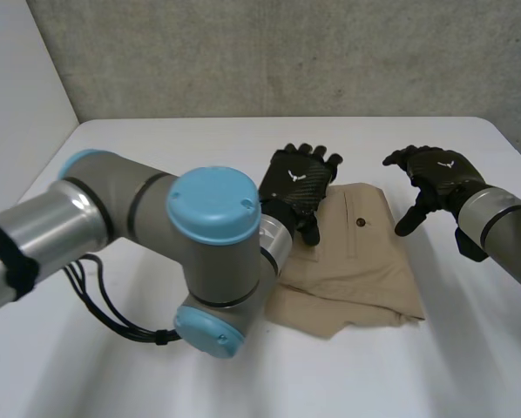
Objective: Fold the shorts.
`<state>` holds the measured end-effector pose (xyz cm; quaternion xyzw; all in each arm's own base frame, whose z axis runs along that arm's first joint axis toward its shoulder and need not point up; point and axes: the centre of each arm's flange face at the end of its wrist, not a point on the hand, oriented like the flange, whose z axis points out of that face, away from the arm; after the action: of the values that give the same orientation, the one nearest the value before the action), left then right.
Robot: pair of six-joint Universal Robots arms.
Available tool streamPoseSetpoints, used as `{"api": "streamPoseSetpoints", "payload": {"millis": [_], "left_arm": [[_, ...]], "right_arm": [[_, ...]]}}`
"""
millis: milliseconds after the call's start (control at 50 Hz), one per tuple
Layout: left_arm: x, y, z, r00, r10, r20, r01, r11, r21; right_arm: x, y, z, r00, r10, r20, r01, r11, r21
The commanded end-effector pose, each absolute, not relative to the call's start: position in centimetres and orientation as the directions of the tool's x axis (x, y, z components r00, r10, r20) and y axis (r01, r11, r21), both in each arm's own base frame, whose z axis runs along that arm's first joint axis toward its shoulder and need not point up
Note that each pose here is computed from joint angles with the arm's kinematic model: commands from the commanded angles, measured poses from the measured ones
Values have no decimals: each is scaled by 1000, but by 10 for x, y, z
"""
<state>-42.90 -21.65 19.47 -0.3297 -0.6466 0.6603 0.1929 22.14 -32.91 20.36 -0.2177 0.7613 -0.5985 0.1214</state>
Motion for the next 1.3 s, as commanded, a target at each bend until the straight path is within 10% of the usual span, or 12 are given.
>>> {"api": "streamPoseSetpoints", "payload": {"millis": [20, 360, 600, 780, 1000, 1300], "left_arm": [[-441, -226, 164, -699, 688, -195, 241, -30, -970], [-426, -238, 130, -738, 608, -292, 433, 95, -897], [-426, -230, 111, -662, 621, -419, 558, 36, -829], [-426, -220, 183, -695, 599, -399, 464, -51, -885], [-362, -222, 316, -848, 465, -256, 221, -130, -967], [-263, -234, 362, -944, 293, -152, 144, -49, -988]], "right_arm": [[224, -334, 188, -828, -560, 33, -202, 243, -949], [231, -332, 145, -711, -690, 132, -386, 226, -894], [231, -332, 137, -697, -696, 173, -427, 208, -880], [232, -331, 191, -739, -628, 244, -395, 110, -912], [206, -310, 357, -956, -243, 162, -130, -143, -981], [198, -290, 370, -964, -212, 163, -158, -44, -987]]}}
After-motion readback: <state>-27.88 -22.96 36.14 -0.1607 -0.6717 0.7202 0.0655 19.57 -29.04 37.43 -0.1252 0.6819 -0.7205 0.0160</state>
